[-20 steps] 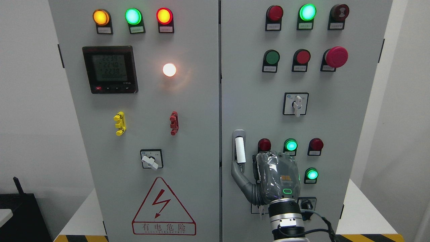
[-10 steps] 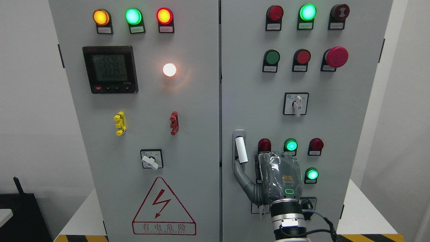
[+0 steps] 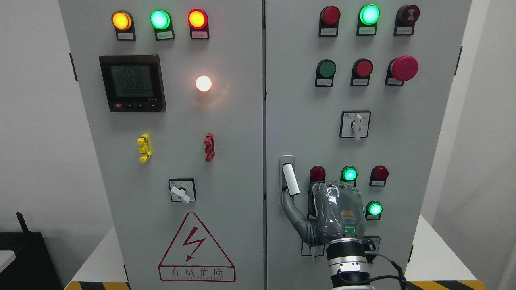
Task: Release door handle
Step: 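Rotate the latch handle to horizontal with the right hand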
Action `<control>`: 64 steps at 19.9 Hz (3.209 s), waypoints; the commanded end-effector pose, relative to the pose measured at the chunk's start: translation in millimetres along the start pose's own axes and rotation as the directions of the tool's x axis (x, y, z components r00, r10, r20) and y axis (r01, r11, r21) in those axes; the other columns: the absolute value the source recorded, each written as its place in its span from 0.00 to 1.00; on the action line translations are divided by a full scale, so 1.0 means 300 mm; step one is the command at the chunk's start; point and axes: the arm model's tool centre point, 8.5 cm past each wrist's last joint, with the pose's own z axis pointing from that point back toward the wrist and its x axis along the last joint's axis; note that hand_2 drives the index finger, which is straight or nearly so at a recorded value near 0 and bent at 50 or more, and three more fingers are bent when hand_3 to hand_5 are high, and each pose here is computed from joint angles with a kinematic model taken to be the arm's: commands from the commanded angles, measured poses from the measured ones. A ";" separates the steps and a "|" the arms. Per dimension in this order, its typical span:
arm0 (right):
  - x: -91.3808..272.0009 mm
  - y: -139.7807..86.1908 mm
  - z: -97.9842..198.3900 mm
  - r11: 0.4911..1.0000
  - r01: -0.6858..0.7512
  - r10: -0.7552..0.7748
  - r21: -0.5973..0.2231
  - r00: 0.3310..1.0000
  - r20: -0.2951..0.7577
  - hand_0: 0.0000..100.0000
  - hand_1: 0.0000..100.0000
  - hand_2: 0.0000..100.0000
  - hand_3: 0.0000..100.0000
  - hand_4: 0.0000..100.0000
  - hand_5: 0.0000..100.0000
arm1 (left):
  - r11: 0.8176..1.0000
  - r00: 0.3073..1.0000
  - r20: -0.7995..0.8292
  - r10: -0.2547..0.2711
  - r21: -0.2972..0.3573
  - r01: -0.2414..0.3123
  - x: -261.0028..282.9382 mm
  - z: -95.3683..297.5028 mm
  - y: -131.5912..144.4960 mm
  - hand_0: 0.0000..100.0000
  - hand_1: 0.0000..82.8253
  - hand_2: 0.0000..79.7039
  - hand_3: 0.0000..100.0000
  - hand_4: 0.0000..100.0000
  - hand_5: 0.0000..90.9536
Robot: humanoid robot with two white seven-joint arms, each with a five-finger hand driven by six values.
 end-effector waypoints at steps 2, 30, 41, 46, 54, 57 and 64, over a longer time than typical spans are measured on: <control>-0.017 -0.014 -0.003 1.000 -0.002 0.002 -0.012 1.000 -0.011 0.44 0.10 1.00 1.00 0.98 0.93 | 1.000 1.000 -0.016 0.013 0.004 -0.013 -0.019 0.003 0.002 0.12 0.47 0.00 0.00 0.00 0.00; -0.050 -0.034 -0.003 0.999 -0.019 0.018 -0.030 0.999 -0.031 0.45 0.11 1.00 1.00 0.98 0.93 | 1.000 1.000 -0.016 0.013 0.004 -0.013 -0.019 0.003 0.002 0.12 0.47 0.00 0.00 0.00 0.00; -0.062 -0.042 -0.007 0.999 -0.023 0.021 -0.037 0.999 -0.039 0.45 0.12 1.00 1.00 0.98 0.94 | 1.000 1.000 -0.014 0.013 0.004 -0.013 -0.018 0.003 0.002 0.12 0.47 0.00 0.00 0.00 0.00; -0.067 -0.048 -0.011 0.999 -0.023 0.021 -0.043 0.999 -0.043 0.45 0.12 1.00 1.00 0.98 0.94 | 1.000 1.000 -0.016 0.013 0.004 -0.013 -0.022 0.004 0.003 0.12 0.47 0.00 0.00 0.00 0.00; -0.072 -0.065 -0.019 0.998 -0.024 0.022 -0.058 0.999 -0.045 0.45 0.12 1.00 1.00 0.98 0.94 | 1.000 1.000 -0.014 0.013 0.004 -0.013 -0.018 0.003 0.002 0.12 0.47 0.00 0.00 0.00 0.00; -0.076 -0.066 -0.019 0.998 -0.026 0.023 -0.058 0.999 -0.046 0.45 0.12 1.00 1.00 0.98 0.94 | 1.000 1.000 -0.017 0.013 0.004 -0.013 -0.022 0.004 0.003 0.12 0.47 0.00 0.00 0.00 0.00; -0.078 -0.070 -0.022 0.998 -0.029 0.026 -0.061 0.999 -0.045 0.45 0.12 1.00 1.00 0.98 0.94 | 1.000 1.000 -0.016 0.013 0.004 -0.013 -0.019 0.003 0.002 0.12 0.47 0.00 0.00 0.00 0.00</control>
